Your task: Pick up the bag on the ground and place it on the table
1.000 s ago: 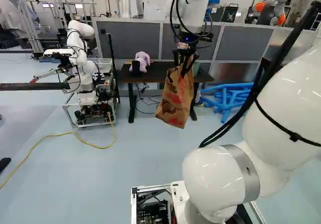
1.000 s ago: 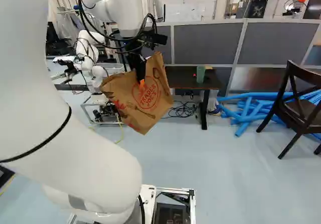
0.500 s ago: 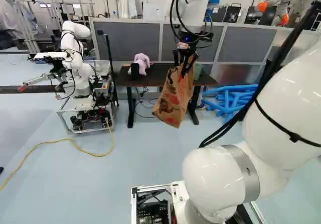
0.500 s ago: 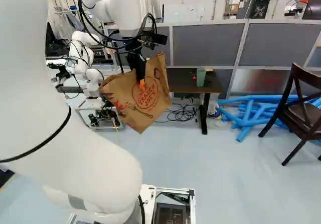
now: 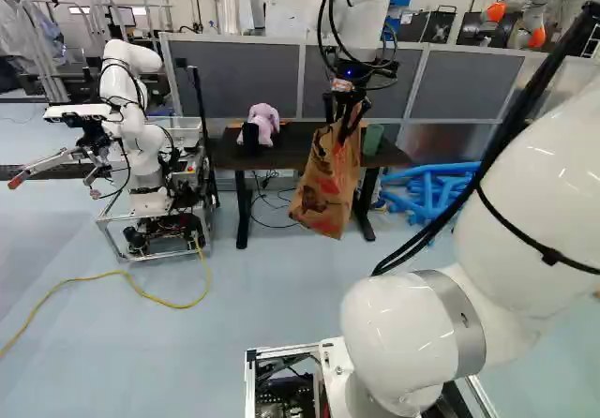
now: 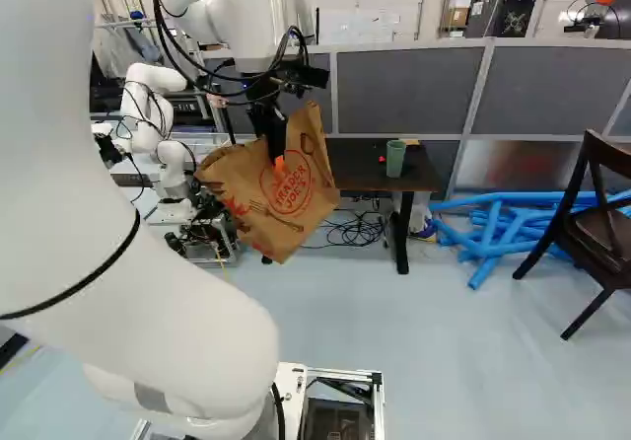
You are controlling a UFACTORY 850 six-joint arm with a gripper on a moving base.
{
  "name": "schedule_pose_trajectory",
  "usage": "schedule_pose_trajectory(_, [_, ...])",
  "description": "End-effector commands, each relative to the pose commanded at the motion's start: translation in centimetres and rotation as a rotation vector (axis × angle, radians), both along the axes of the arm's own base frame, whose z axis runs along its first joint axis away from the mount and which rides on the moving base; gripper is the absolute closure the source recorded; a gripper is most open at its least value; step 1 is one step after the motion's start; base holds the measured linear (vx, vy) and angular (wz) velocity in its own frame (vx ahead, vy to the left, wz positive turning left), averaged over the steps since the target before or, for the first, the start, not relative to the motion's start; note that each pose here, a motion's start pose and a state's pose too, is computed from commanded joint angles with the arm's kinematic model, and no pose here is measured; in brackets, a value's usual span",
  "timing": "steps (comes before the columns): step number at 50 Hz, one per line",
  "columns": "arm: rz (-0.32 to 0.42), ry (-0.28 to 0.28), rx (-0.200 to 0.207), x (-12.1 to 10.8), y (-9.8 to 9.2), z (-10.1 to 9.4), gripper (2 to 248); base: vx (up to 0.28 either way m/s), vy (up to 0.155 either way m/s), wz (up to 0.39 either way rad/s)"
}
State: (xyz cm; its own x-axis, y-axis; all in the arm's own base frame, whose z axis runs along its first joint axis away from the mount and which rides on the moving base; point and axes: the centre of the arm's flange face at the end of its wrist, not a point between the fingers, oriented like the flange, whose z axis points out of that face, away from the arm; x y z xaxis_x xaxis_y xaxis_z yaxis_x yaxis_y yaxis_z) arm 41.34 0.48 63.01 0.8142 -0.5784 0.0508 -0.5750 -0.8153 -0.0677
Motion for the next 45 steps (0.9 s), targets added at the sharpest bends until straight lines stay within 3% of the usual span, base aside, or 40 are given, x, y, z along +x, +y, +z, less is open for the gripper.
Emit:
schedule_pose_trajectory(18, [0.0, 0.0, 0.0, 0.0, 0.0, 0.0, 229, 0.162, -0.004, -0.009])
schedule_pose_trajectory(45, [0.0, 0.0, 0.0, 0.0, 0.0, 0.0, 229, 0.137, -0.048, 0.003])
